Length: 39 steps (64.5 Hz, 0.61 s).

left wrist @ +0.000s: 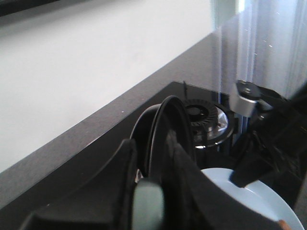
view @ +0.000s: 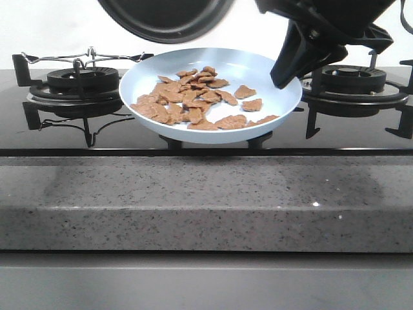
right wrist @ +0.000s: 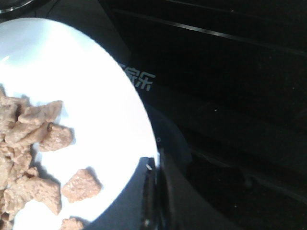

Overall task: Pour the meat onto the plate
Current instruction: 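Tilt the pan with the left gripper to tip meat onto the plate, then carry the empty pan back and set it on its burner with the left gripper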

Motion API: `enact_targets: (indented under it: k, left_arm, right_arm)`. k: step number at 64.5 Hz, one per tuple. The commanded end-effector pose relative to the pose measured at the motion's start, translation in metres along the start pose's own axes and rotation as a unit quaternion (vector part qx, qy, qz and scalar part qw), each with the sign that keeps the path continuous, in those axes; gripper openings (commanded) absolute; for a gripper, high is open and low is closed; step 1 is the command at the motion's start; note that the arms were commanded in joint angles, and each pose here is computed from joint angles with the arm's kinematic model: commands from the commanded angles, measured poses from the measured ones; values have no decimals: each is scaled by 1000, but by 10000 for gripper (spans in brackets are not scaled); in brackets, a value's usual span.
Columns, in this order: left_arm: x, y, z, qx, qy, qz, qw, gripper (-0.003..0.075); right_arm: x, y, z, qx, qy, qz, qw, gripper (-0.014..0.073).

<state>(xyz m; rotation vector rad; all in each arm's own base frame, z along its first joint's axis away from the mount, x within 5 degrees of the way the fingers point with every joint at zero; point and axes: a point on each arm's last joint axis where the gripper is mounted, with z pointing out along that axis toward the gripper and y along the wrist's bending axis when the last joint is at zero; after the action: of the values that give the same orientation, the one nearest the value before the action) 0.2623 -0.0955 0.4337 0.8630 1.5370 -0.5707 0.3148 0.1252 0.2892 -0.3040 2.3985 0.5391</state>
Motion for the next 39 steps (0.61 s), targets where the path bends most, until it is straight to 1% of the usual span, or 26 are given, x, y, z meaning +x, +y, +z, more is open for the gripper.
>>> enact_targets:
  k: [1, 6, 9, 12, 17, 20, 30, 36, 39]
  left_arm:
    - [-23, 12, -21, -45, -66, -78, 994, -20]
    - [-19, 30, -29, -68, -82, -141, 984, -20]
    - [-14, 44, -34, -85, -92, -199, 972, -20]
    - [-9, 56, -38, -98, -102, -239, 961, -20]
    - [0, 77, -46, -121, -123, -298, 939, -20]
    - [5, 86, -49, -126, -134, -325, 928, -20]
    - [26, 117, -52, -114, -174, -421, 883, -20]
    - [40, 132, -49, -103, -189, -458, 863, -20]
    - [49, 140, -47, -97, -193, -480, 850, -20]
  right_arm:
    - [-13, 6, -18, -4, -50, -5, 999, -68]
    - [-13, 6, -17, -4, -50, -5, 999, -68]
    - [-13, 6, -17, -4, -50, -5, 999, -68]
    - [-13, 6, -17, -4, -50, -5, 999, -68]
    - [-13, 6, -17, -4, -49, -5, 999, -68]
    - [-13, 6, -17, -4, -49, -5, 999, -68]
    - [-13, 6, -17, -4, -49, -5, 999, -68]
    - [-13, 6, -17, -4, -49, -5, 999, -68]
    - [-13, 6, -17, -4, -49, -5, 999, -68]
